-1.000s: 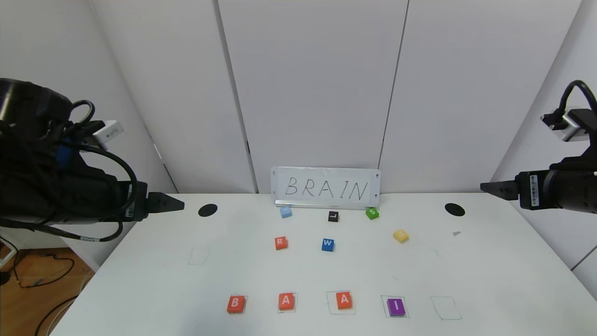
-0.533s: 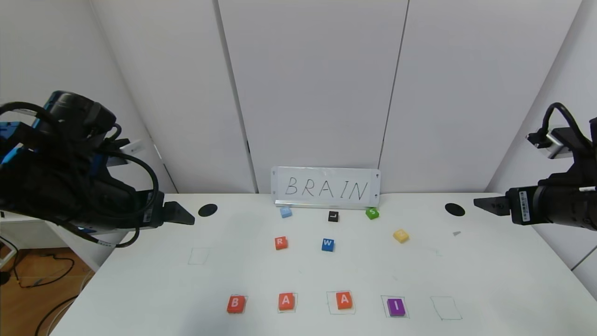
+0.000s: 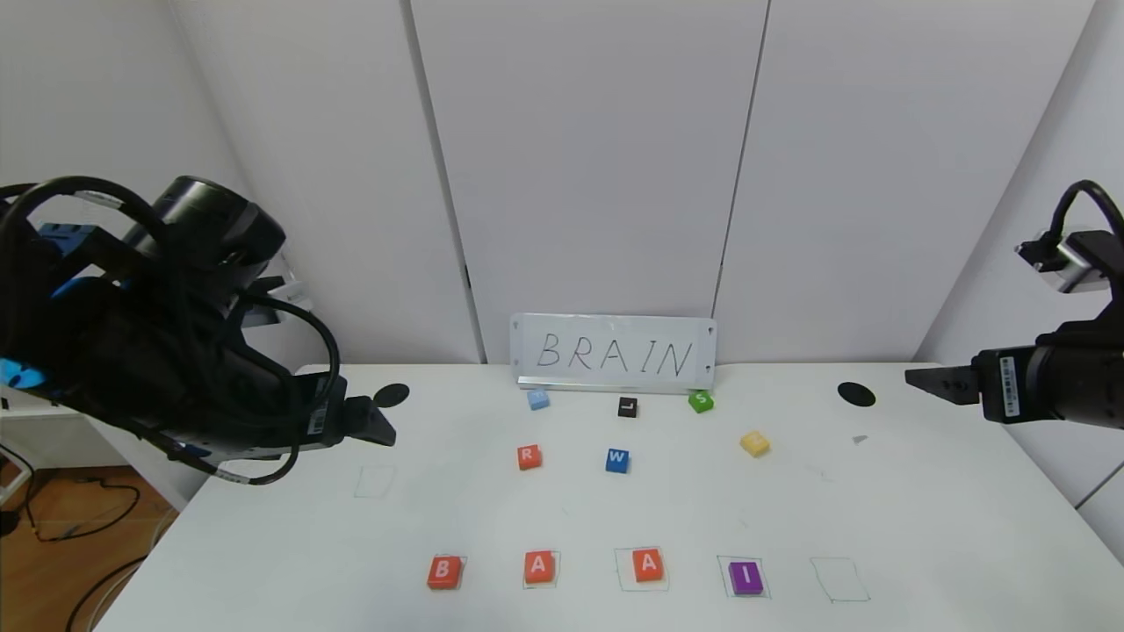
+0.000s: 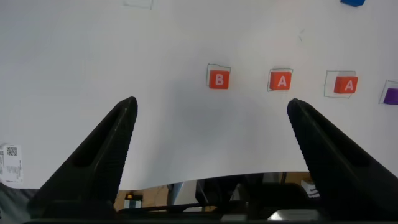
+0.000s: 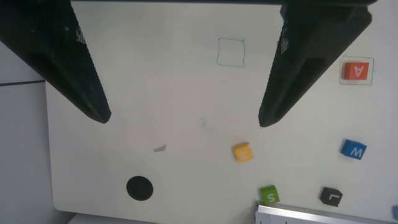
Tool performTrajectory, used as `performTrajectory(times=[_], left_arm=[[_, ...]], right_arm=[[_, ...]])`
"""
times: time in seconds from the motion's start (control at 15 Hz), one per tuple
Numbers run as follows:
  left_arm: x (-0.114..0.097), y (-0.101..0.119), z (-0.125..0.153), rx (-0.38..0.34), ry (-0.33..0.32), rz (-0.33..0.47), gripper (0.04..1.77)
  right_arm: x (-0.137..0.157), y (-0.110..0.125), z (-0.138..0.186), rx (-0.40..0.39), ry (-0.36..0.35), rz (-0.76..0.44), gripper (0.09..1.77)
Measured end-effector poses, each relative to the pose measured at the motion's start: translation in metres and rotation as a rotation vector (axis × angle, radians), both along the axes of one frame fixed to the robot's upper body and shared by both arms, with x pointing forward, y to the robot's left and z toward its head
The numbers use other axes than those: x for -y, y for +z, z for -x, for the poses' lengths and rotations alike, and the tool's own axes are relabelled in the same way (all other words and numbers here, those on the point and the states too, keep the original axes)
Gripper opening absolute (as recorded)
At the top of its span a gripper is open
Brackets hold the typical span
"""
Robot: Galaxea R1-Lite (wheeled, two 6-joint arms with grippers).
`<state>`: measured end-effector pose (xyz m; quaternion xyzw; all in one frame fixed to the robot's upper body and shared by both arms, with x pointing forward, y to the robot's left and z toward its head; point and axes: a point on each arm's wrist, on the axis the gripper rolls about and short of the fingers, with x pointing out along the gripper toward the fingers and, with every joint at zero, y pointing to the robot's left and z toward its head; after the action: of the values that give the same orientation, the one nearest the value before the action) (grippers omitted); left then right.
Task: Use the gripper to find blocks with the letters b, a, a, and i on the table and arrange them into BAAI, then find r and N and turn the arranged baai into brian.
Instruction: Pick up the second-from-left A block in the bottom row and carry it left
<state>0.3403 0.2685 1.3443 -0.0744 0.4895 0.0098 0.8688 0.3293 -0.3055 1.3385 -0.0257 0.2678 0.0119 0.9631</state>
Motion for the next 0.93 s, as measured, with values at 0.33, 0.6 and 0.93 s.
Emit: performTrajectory(times=[0.33, 0.6, 0.93], left_arm=[[0.032, -0.006, 0.000, -0.040, 0.020, 0.025, 1.72], [0.060, -0.018, 0.000, -0.081, 0.030, 0.056, 1.72], [0.084, -0.038, -0.010, -0.122, 0.037, 0.024, 1.72]], right_arm=[[-0.002, 0.002, 0.014, -0.054, 0.021, 0.018, 1.71], [-0.002, 0.006, 0.019, -0.037, 0.028, 0.017, 1.71], [-0.002, 0.006, 0.021, -0.038, 0.034, 0.024, 1.71]])
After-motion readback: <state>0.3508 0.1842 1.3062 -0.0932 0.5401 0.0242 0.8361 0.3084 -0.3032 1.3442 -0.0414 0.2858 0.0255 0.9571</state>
